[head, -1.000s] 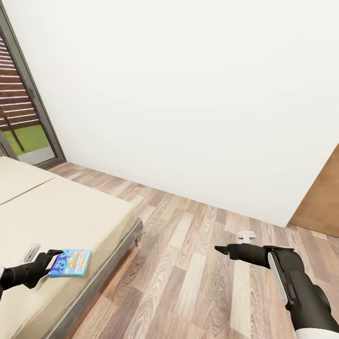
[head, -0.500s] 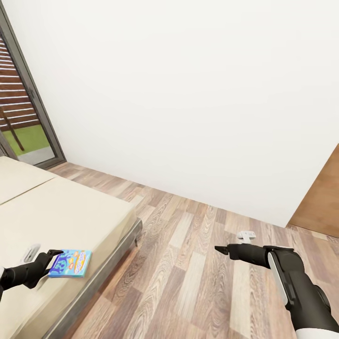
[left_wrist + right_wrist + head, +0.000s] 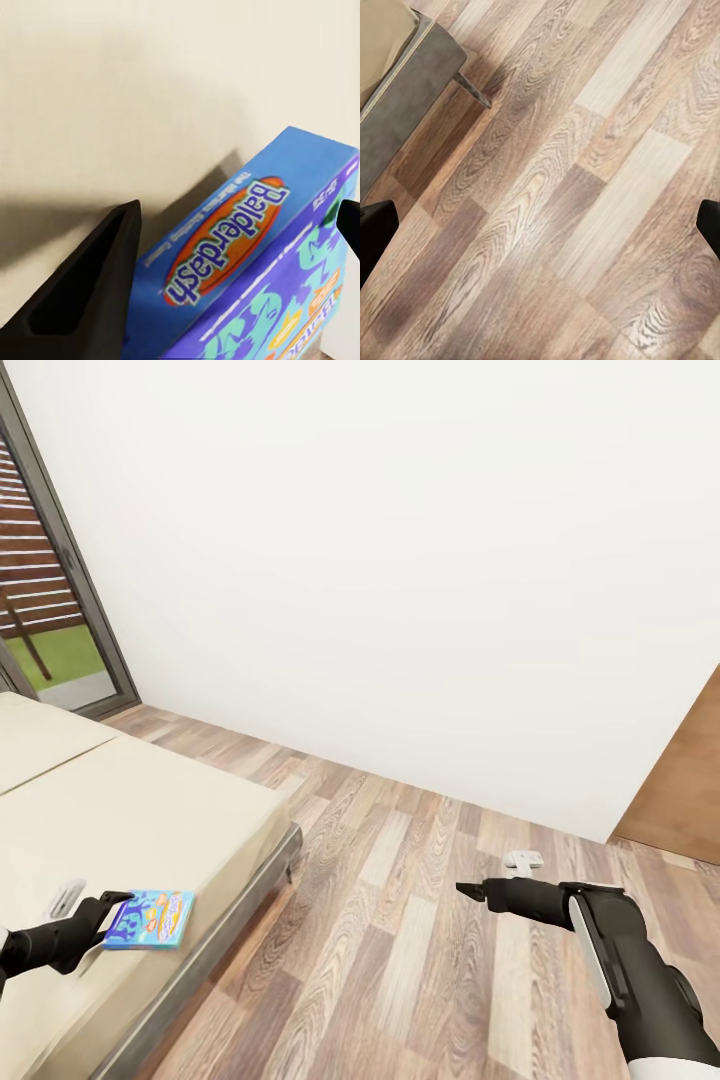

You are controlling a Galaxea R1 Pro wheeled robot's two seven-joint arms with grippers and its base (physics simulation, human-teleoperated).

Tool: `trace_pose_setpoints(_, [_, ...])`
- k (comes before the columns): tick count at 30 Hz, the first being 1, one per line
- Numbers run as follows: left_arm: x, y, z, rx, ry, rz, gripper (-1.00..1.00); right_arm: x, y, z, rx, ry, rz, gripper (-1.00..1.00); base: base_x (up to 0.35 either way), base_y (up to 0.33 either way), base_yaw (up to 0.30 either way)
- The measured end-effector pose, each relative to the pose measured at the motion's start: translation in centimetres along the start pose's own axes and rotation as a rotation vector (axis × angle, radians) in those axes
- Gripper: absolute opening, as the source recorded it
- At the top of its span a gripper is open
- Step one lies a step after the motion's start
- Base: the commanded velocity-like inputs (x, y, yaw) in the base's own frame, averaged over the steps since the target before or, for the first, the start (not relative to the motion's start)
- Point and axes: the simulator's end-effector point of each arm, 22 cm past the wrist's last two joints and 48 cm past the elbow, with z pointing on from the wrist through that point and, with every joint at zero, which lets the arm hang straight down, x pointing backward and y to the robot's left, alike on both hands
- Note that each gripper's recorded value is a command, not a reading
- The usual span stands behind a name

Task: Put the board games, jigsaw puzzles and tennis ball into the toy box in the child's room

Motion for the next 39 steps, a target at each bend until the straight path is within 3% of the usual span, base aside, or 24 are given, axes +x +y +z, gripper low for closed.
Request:
trace_pose_setpoints(7, [-0.2,0.6,-0.2,-0.008,-0.005,-0.003,1.00,0.0,0.0,0.0,0.000,0.000,0.000,1.00,0.000,0.001,0.000])
trace_pose_setpoints(20, [-2.8,2.2,-1.7,0.000,-0.060,-0.080,1.00,0.0,0.0,0.0,-0.002,-0.001,-0.001,1.00,0.000,0.152,0.000])
trace_pose_setpoints(25, [-3.6,2.1,-2.2,0.014,-0.076,-0.089,1.00,0.0,-0.1,-0.1,0.000,-0.001,-0.002,1.00,0.000,0.229,0.000])
trace_pose_setpoints(33, [-5.8,0.3,-4.0,0.045,-0.132,-0.047,1.00,0.0,-0.4,-0.2,0.003,-0.007,-0.011,1.00,0.000,0.115,0.000])
trace_pose_setpoints(36, [-7.0,-1.3,-5.2,0.078,-0.169,-0.017,1.00,-0.3,-0.5,-0.2,0.004,-0.022,-0.024,1.00,0.000,0.047,0.000])
trace_pose_setpoints(38, [-8.1,-3.9,-6.8,0.130,-0.213,0.026,1.00,-0.3,-0.6,-0.2,0.005,-0.046,-0.049,1.00,0.000,0.027,0.000])
trace_pose_setpoints(39, [-8.1,-3.9,-6.8,0.129,-0.214,0.027,1.00,-0.3,-0.6,-0.2,0.004,-0.046,-0.049,1.00,0.000,0.022,0.000])
